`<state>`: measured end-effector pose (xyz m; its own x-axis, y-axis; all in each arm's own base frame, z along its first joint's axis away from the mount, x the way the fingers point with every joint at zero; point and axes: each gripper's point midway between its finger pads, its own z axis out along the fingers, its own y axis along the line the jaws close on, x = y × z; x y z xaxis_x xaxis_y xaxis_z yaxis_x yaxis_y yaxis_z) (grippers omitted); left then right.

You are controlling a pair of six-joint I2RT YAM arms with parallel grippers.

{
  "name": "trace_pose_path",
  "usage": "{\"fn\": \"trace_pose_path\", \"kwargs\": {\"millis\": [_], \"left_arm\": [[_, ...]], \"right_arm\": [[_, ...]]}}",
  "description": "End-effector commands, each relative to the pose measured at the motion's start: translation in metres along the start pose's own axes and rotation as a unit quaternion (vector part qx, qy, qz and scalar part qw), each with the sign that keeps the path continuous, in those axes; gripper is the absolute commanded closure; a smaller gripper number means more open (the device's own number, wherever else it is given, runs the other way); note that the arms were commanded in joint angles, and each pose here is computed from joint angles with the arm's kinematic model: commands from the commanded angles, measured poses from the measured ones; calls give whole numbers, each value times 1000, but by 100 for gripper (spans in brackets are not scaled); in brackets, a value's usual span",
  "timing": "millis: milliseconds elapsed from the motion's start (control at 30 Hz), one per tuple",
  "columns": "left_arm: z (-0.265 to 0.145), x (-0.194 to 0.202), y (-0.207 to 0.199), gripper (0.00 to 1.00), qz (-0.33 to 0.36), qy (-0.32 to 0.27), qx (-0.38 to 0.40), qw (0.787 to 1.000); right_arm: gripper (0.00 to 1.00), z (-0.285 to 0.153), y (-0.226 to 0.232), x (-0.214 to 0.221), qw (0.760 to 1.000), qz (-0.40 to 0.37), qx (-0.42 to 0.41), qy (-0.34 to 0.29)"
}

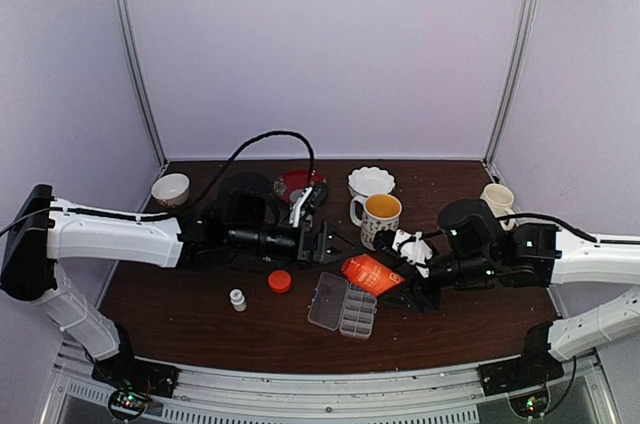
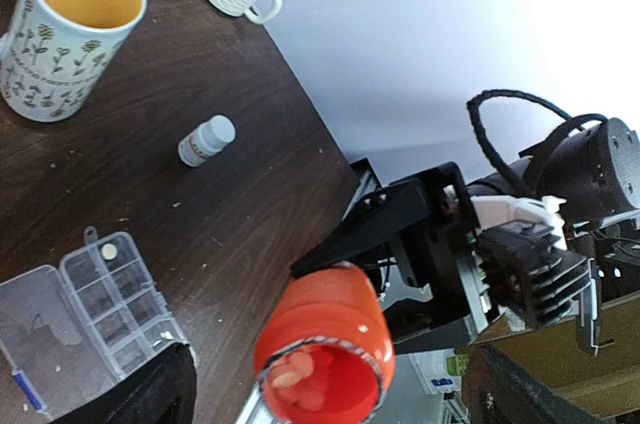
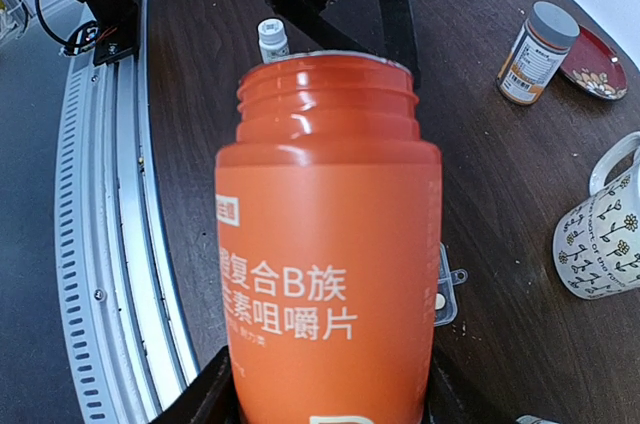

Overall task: Sort the pills into containers
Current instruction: Pass from the right arm to the left

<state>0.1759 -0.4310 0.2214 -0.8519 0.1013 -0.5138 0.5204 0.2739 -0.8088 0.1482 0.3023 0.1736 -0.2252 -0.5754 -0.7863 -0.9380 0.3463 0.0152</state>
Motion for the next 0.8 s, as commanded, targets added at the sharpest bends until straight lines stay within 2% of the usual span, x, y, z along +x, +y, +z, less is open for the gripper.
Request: {"fn": "trace_pose_path", "kwargs": {"millis": [0,267,333,467,567,667,767], "left_arm": [[12,-10,-35,2,3,-2,71,997],[28,4,-22,17,-34,28,64,997],[30,7,-19,23,-39,33,62,997],[31,9,-16,43,-43,34,63,997],[31,9,-17,53,-45,33,67,996],[31,10,-18,61,-50,35,73,995],[31,10,-20,66,-55,34,80,995]], "right_arm": [[100,-2,0,-20,1000,-12,5,-17],[100,0,-1,-22,1000,-11,11,-22],[100,1,-1,-22,1000,-11,12,-22],[100,2,0,-22,1000,-11,10,-23],[100,2,0,-22,1000,-11,13,-23],[90,1,-1,-22,1000,-13,15,-24],[66,-1,-3,-20,999,-15,23,-25]]}}
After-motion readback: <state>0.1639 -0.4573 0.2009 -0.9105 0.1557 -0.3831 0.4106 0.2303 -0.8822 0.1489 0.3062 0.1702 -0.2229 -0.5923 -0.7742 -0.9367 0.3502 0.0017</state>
